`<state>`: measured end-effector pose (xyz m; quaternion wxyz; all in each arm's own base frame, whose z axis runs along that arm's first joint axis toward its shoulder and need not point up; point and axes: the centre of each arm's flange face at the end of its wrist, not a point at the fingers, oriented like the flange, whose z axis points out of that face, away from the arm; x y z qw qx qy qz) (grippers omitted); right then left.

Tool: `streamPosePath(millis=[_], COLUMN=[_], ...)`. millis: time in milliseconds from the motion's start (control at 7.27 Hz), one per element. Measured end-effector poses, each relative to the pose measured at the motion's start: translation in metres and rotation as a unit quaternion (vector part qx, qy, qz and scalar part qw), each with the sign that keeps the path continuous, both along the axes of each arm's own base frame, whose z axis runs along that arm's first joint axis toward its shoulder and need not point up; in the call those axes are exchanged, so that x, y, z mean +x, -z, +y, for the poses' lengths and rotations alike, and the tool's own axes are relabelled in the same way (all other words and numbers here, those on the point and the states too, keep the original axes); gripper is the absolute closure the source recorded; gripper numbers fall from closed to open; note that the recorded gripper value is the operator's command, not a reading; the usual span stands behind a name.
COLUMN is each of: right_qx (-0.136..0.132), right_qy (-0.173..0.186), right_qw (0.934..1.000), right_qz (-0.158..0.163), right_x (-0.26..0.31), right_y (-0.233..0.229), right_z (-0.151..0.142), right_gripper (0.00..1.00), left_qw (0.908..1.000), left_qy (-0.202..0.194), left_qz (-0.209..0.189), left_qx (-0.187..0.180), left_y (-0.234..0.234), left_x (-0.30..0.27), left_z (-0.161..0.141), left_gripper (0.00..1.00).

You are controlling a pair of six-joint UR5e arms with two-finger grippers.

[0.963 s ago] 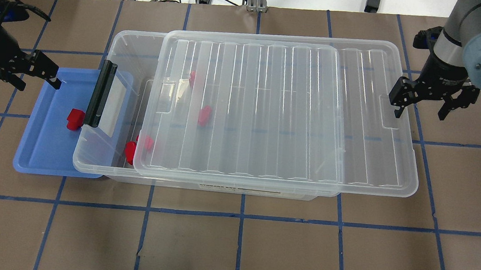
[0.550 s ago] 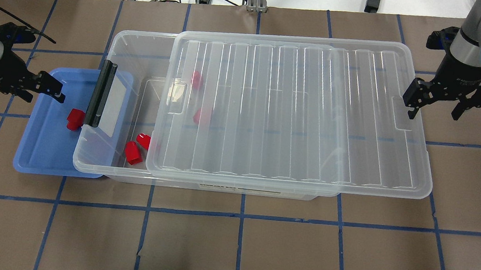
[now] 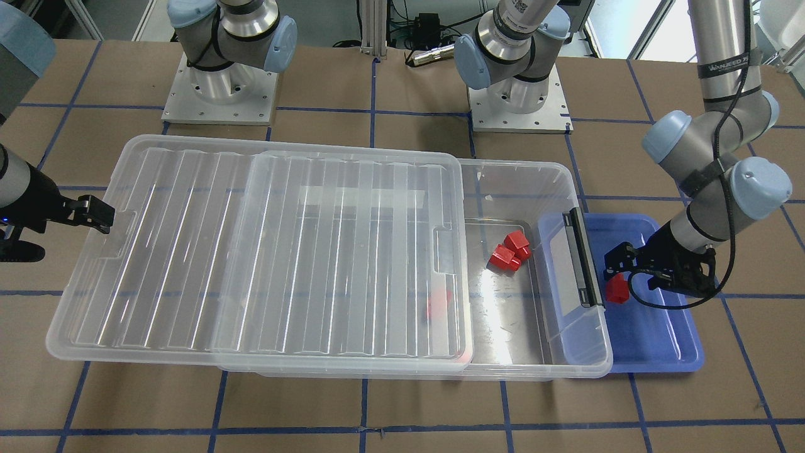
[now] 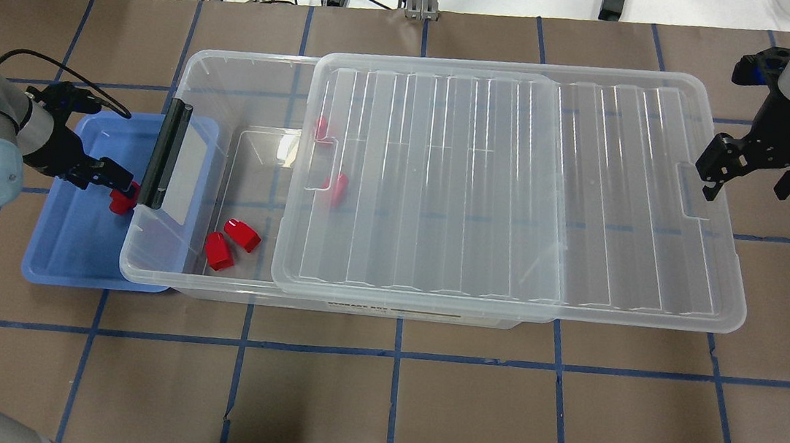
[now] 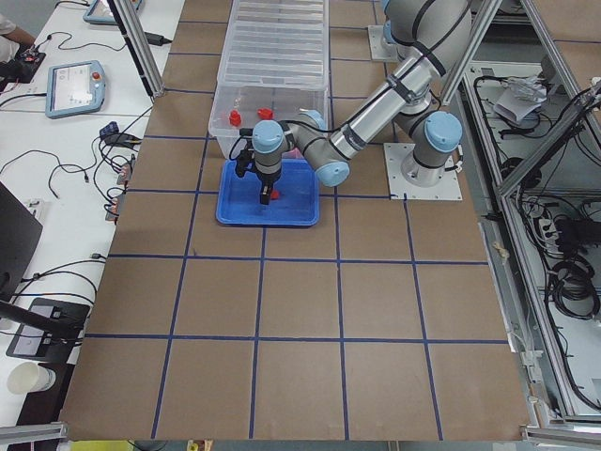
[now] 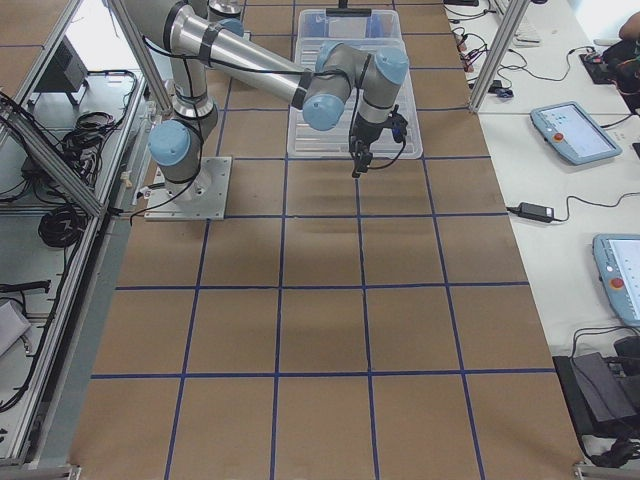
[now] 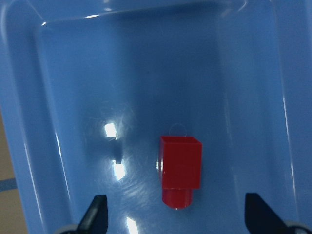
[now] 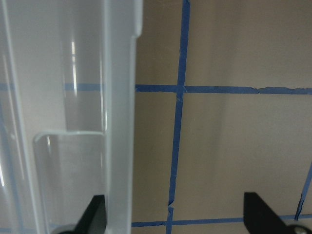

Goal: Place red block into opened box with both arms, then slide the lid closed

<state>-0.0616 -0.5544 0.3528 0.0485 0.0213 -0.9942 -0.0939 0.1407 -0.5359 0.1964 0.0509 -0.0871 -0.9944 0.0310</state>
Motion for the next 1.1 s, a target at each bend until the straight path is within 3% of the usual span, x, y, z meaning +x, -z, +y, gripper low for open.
streamPosePath(millis=[138,275,550,688,1101], right_qx=[-0.003,-0.006,-0.009,-0.008,-0.006], right_qy=[-0.007,-0.013,-0.018,-0.019,-0.022], right_qw=[1.0,0.9999,0.9998,0.9998,0.9996], right_qz=[0.0,0.001,0.005,0.009,0.015], right_x=[-0.002,-0.004,-0.005,-0.006,-0.007], right_y=[-0.001,-0.001,-0.003,-0.003,-0.003], right_z=[-0.001,-0.001,-0.002,-0.002,-0.002], right_gripper=[0.0,0.0,0.0,0.0,0.0], left_qw=[1.0,0.9999,0.9998,0.9998,0.9997], left_qy=[0.007,0.012,0.016,0.017,0.02], left_qz=[-0.004,-0.007,-0.008,-0.009,-0.01], left_qx=[-0.004,-0.005,-0.004,-0.007,-0.008], left_y=[0.009,0.013,0.018,0.017,-0.035], left_x=[-0.005,-0.009,-0.011,-0.01,-0.008], left_z=[-0.002,-0.004,-0.007,-0.009,-0.026], left_gripper=[0.25,0.56,0.9,0.97,0.97])
